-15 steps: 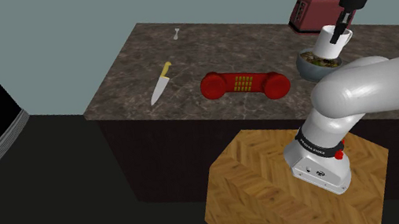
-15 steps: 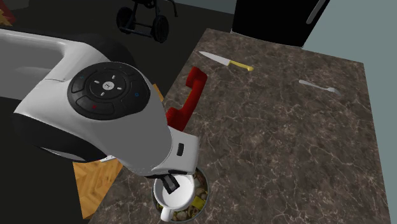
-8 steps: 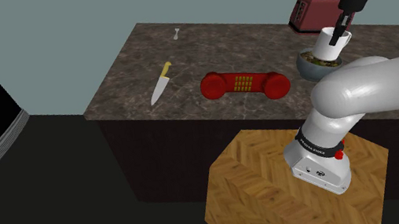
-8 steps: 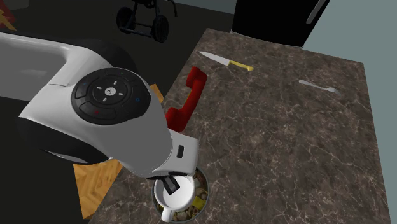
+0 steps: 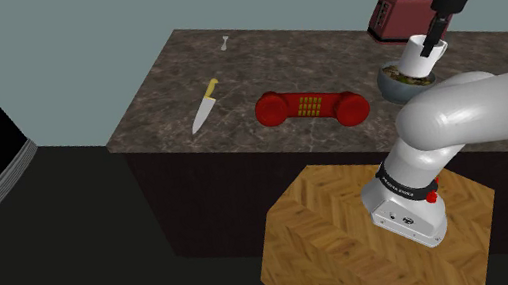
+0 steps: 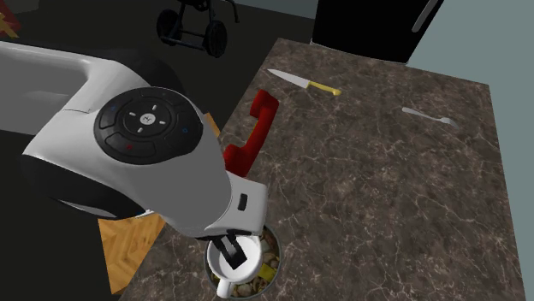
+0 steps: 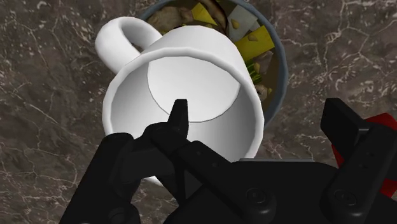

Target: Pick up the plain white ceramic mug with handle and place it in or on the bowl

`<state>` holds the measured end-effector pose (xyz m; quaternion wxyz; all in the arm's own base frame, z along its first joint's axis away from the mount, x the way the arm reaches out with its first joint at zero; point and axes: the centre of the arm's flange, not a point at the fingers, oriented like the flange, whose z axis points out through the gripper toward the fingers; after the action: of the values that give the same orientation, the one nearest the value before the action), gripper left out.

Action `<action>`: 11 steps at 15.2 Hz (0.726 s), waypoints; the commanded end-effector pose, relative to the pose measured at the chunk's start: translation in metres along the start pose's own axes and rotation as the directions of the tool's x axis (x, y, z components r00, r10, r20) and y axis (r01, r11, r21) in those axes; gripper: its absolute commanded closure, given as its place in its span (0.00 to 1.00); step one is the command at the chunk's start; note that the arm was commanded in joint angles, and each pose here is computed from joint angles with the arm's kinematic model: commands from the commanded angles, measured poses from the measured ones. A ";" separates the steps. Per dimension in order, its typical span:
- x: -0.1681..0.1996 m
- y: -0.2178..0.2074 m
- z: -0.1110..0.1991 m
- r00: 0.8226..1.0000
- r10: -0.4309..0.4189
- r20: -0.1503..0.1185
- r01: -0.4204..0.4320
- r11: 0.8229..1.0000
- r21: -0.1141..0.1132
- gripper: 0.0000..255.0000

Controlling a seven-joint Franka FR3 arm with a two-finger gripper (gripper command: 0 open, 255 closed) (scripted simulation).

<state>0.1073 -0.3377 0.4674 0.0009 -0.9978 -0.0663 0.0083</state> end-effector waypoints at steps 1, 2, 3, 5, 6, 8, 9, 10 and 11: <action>0.000 0.000 -0.020 1.000 0.000 0.000 0.000 1.000 0.000 0.00; 0.000 0.000 -0.034 1.000 0.000 0.000 0.000 1.000 0.000 0.00; 0.000 0.000 -0.044 1.000 0.000 0.000 0.000 1.000 0.000 0.00; 0.000 0.000 -0.044 1.000 0.000 0.000 0.000 1.000 0.000 0.00; 0.000 0.000 -0.044 1.000 0.000 0.000 0.000 1.000 0.000 0.00; 0.000 0.000 -0.044 1.000 0.000 0.000 0.000 1.000 0.000 0.00; 0.000 0.000 -0.044 1.000 0.000 0.000 0.000 1.000 0.000 0.00; 0.000 0.000 -0.044 1.000 0.000 0.000 0.000 1.000 0.000 0.00; 0.000 0.000 -0.044 1.000 0.000 0.000 0.000 1.000 0.000 0.00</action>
<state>0.1080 -0.3382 0.5113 0.0011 -0.9978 -0.0663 0.0083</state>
